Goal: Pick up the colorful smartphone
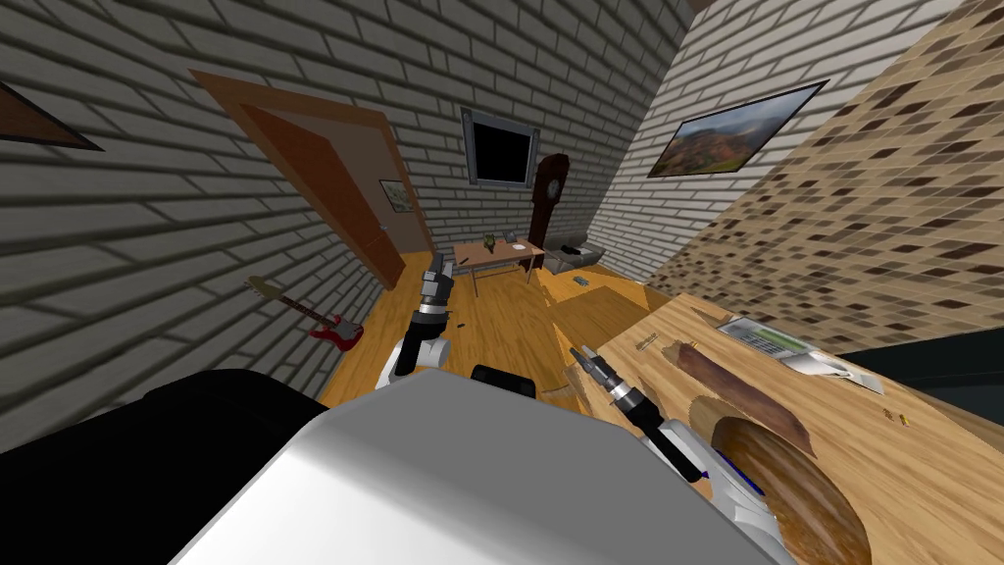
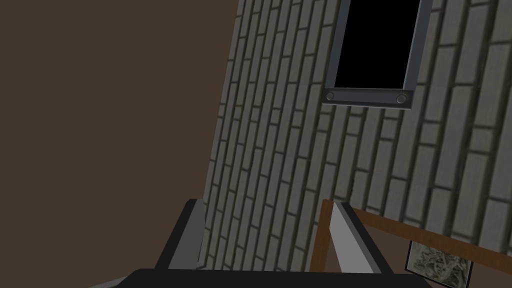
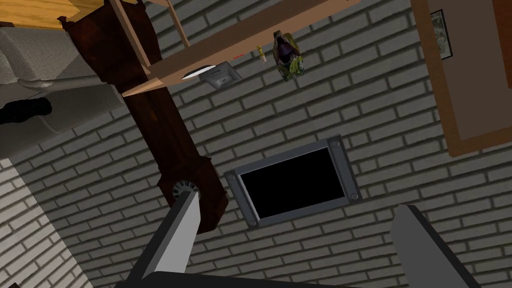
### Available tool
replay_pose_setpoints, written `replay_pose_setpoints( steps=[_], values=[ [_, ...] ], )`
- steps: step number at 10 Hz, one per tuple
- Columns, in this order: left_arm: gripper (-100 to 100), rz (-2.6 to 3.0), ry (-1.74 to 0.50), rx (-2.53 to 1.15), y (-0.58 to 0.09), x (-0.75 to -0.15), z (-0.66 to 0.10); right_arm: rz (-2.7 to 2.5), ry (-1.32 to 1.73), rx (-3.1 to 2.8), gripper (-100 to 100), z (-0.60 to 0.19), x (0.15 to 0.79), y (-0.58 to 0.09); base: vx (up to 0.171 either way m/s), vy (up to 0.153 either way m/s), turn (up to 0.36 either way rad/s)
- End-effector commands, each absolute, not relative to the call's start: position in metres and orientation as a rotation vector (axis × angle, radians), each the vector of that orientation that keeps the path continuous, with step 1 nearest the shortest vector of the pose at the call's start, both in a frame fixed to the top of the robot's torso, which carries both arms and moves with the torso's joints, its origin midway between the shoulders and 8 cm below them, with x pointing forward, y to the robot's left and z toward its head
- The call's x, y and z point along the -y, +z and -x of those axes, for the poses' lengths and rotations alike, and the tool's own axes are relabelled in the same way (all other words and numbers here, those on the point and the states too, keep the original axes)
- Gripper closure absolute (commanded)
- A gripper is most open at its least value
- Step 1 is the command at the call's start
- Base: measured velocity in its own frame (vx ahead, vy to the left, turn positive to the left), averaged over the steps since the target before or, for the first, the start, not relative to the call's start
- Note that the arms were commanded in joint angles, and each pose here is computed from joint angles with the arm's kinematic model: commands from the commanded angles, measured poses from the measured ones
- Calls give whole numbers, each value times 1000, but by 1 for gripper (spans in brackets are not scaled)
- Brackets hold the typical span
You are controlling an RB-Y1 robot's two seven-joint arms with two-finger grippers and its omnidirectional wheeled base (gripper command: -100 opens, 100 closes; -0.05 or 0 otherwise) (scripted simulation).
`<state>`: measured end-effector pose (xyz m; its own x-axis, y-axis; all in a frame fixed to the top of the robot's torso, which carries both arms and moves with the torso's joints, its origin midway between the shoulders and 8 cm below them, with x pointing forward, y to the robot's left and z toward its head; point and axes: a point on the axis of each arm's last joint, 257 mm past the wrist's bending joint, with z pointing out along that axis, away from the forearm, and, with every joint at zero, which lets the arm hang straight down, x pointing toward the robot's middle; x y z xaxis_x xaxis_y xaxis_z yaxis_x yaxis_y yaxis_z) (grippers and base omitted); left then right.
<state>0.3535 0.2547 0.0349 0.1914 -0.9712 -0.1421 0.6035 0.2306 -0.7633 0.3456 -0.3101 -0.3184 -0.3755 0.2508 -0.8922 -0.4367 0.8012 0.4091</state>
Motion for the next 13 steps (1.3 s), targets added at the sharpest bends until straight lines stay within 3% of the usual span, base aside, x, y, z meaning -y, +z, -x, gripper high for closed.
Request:
replay_pose_setpoints(
  steps=[1,13],
  values=[
    [0,636,-1217,-708,35,-255,-354,166,706,-1863,-100,-340,322,-334,48,11,32],
    [0,636,-1217,-708,35,-255,-354,503,477,-2316,-100,-248,443,-433,28,10,35]
  ],
)
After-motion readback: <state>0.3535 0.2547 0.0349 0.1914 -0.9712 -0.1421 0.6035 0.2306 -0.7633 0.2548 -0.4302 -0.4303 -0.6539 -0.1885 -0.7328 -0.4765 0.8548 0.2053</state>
